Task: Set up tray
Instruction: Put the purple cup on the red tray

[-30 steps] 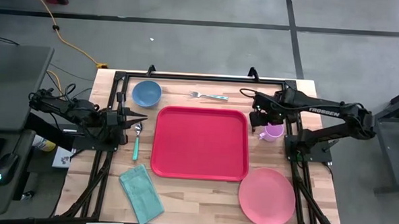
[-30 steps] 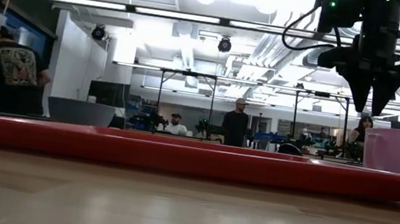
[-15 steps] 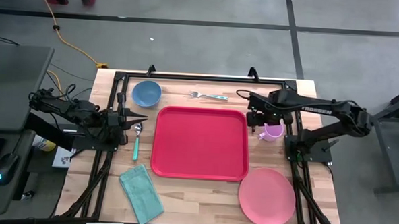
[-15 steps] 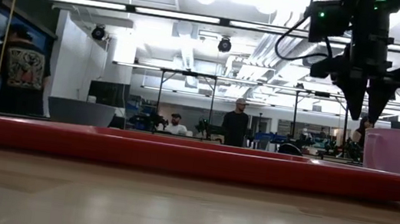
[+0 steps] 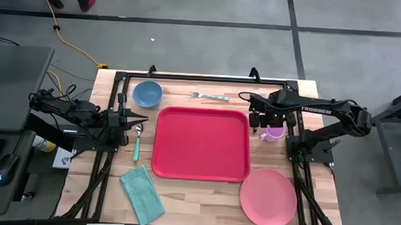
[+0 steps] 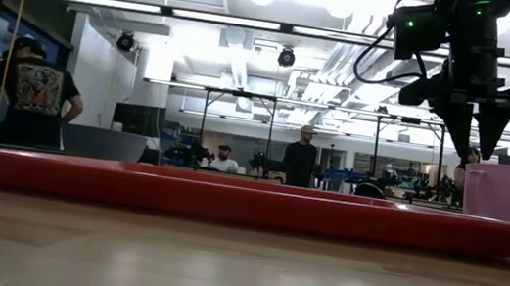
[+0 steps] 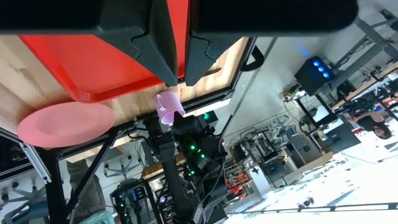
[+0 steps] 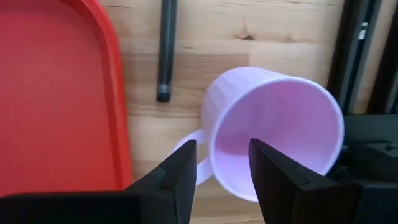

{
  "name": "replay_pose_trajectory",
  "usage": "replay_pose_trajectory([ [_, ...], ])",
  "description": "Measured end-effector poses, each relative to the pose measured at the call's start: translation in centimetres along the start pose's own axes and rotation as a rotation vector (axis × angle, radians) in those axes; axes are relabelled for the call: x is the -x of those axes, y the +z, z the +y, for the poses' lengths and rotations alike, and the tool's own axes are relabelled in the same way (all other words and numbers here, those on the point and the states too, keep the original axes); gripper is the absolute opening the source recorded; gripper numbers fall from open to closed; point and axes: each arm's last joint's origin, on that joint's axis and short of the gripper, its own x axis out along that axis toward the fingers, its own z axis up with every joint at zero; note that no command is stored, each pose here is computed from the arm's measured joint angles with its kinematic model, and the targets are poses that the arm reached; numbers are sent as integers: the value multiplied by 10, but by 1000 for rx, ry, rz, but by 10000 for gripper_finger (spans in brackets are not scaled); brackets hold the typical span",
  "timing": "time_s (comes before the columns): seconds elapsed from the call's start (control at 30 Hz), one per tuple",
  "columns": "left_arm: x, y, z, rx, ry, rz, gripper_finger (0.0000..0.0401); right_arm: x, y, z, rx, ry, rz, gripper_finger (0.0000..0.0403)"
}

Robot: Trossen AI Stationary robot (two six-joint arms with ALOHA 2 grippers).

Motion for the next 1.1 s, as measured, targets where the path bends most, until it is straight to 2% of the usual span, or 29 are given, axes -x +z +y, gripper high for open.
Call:
replay_pose_trajectory([
  [0.43,0,0,0,-5,0,0,60,-2,1,3,-29,13,-7,126],
  [0.77,0,0,0,-5,0,0,60,-40,-6,-4,-59,5,70,126],
  [1.1,0,0,0,-4,0,0,60,-51,-5,-1,-53,70,47,124],
])
